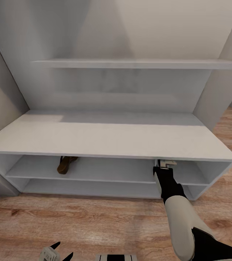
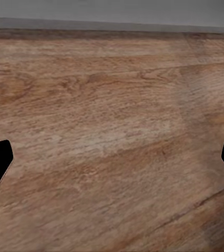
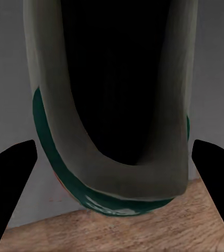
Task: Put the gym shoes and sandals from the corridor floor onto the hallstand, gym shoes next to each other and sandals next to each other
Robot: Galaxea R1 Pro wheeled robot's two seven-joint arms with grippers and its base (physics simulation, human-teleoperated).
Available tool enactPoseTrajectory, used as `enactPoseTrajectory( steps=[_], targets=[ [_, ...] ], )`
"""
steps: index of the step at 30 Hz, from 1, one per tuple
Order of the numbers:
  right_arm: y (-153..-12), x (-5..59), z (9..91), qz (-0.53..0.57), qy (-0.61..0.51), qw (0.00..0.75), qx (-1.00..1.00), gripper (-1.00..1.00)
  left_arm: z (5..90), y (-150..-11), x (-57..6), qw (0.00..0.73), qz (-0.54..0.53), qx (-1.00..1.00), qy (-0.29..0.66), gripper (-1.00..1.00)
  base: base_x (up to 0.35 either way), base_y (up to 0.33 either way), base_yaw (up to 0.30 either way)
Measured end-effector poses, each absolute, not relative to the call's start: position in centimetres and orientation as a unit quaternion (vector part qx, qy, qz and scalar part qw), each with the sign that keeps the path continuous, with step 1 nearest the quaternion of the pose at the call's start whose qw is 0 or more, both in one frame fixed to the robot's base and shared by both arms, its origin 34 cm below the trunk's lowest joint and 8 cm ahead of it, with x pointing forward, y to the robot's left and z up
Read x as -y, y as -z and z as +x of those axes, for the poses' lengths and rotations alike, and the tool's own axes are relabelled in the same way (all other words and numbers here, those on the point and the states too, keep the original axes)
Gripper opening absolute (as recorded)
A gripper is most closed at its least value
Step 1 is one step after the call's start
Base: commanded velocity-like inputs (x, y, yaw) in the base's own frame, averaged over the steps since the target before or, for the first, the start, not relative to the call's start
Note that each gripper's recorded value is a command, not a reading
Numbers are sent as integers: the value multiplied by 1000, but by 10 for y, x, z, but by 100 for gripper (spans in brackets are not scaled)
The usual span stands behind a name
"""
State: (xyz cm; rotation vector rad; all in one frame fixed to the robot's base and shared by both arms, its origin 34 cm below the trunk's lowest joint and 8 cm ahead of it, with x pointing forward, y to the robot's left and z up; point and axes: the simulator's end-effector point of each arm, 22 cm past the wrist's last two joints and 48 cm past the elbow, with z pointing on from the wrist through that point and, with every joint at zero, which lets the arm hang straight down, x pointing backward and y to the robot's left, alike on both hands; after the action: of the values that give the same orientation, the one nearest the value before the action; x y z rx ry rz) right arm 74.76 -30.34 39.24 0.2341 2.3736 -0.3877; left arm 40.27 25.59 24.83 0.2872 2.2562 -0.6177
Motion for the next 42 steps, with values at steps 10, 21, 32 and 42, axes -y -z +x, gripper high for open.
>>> enactPoseTrajectory(
  steps=[10,21,32,42],
  targets=[
    [-392,304,748,91,150,355,-918,-100,403,-248,-256,382,113,-885,242,100,51,0,0],
    [-392,304,748,91,150,355,-918,-100,403,-248,-256,382,113,-885,242,100,94,0,0],
    [-393,304,748,91,151,355,-918,100,403,-248,-256,382,113,-885,242,100,1,0,0],
    [-392,304,748,91,150,355,-918,100,403,-248,-256,383,113,-884,242,100,-82,0,0]
  ],
)
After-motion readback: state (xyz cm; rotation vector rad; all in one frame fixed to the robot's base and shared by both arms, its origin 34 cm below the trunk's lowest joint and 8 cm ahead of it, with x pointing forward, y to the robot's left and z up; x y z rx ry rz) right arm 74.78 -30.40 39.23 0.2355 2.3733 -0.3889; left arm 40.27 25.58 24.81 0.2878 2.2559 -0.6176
